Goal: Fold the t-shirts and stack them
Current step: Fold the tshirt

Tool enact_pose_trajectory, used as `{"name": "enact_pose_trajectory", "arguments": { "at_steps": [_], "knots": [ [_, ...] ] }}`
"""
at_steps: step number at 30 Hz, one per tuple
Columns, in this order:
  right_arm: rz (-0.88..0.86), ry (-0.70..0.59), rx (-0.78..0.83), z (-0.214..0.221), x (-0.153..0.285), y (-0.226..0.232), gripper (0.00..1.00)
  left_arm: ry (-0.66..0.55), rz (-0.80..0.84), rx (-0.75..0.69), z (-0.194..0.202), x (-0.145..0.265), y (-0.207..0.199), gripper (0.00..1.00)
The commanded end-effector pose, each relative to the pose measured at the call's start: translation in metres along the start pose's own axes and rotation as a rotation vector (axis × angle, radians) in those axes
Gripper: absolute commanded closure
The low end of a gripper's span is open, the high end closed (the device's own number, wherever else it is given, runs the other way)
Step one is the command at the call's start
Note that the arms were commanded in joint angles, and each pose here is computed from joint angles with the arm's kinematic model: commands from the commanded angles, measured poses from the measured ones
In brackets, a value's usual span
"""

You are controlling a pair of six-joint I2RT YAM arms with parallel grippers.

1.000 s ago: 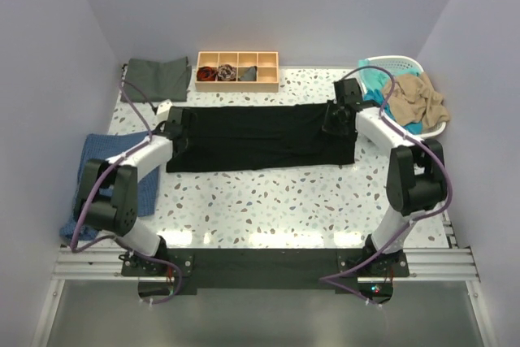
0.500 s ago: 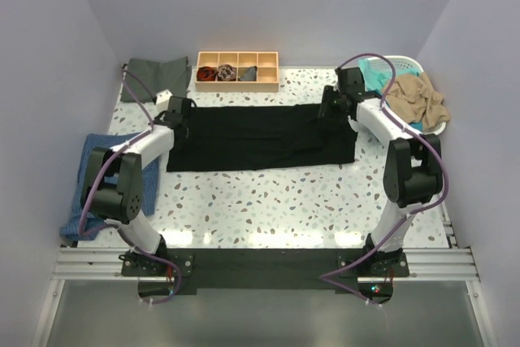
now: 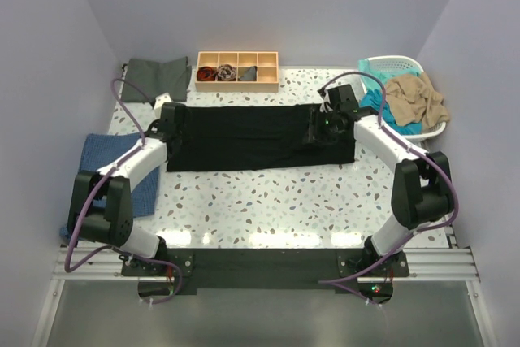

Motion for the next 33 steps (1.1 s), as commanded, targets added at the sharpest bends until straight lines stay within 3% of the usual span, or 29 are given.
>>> {"name": "enact_pose_trajectory", "arguments": {
  "at_steps": [1, 16, 21, 27, 33],
  "knots": [
    [-0.013, 0.036, 0.004, 0.007, 0.001, 0.001, 0.54, -0.031, 0.050, -0.001, -0.005, 0.005, -0.007, 0.62],
    [0.057, 0.113, 0.012, 0.023, -0.024, -0.004, 0.55, 0.020, 0.046, -0.034, 0.002, -0.012, -0.012, 0.62],
    [0.104, 0.048, 0.054, -0.013, -0.046, -0.002, 0.53, 0.020, 0.031, -0.044, 0.000, -0.015, -0.012, 0.62],
    [0.012, -0.030, 0.095, -0.076, -0.067, 0.029, 0.49, 0.021, 0.011, -0.054, -0.001, -0.018, -0.011, 0.62],
    [-0.009, 0.001, 0.095, -0.098, -0.092, 0.038, 0.49, 0.028, 0.005, -0.057, 0.001, -0.019, -0.010, 0.62]
  ]
}}
Point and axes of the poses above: each gripper's point midway between its finger pads, its own x axis back along the fingers, its own y axis along the line the jaws close on, z = x × y, the point moved 6 cm from there along x, back along the fingers, and after that the axes turned 3 degrees about -x, right-handed, at the moved point
